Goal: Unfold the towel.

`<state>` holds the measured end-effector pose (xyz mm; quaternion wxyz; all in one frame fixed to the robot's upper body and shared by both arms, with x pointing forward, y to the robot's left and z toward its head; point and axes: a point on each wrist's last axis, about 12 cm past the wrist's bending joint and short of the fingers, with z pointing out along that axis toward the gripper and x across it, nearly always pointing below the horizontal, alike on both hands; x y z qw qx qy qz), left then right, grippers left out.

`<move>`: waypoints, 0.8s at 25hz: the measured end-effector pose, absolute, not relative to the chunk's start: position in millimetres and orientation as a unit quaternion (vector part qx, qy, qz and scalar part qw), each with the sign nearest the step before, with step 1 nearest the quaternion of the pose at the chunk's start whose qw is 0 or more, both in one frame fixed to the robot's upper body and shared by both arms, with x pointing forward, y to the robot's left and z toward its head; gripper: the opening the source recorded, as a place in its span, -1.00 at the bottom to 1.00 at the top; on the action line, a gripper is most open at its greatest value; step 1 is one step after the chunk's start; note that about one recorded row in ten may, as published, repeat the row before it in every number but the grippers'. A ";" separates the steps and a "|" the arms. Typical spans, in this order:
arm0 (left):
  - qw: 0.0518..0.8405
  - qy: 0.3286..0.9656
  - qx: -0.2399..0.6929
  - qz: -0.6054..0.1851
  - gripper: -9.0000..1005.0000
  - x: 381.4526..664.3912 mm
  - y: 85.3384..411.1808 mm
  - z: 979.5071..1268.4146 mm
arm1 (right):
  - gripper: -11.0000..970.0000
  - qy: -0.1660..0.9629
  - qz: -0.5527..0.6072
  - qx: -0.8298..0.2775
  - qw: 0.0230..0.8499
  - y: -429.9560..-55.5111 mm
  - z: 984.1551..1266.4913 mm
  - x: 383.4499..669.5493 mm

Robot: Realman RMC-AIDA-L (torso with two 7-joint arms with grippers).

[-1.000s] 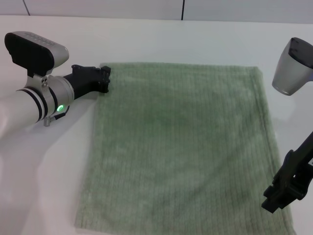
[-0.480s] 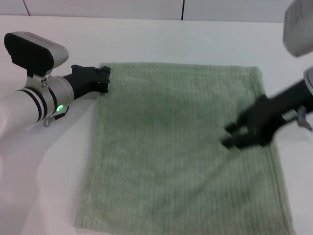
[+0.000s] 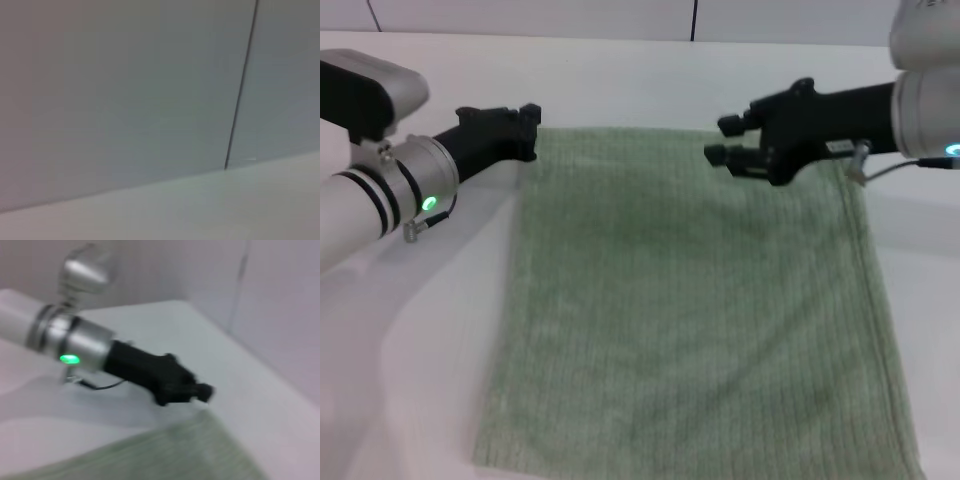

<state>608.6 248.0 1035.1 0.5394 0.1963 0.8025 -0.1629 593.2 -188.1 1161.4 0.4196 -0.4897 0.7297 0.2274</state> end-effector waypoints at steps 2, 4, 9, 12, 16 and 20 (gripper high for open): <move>0.569 0.780 0.177 -0.192 -0.96 604.8 256.6 1043.5 | -0.27 0.724 0.217 -0.475 0.451 -187.9 1153.6 596.5; 0.592 0.762 0.159 -0.209 -0.96 600.2 264.8 1049.1 | -0.27 0.709 0.200 -0.442 0.513 -190.0 1143.3 596.8; 0.647 0.717 0.113 -0.232 -0.95 586.4 287.5 1060.7 | -0.27 0.681 0.165 -0.401 0.590 -196.5 1132.3 592.1; 0.699 0.674 0.065 -0.228 -0.94 570.2 312.1 1068.8 | -0.27 0.663 0.142 -0.368 0.636 -203.3 1124.1 586.7; 0.724 0.655 0.035 -0.211 -0.93 560.8 328.3 1071.1 | -0.27 0.665 0.144 -0.303 0.667 -220.8 1115.5 580.9; 0.742 0.642 0.015 -0.193 -0.92 552.7 339.2 1071.2 | -0.15 0.679 0.131 -0.277 0.667 -238.8 1104.7 573.0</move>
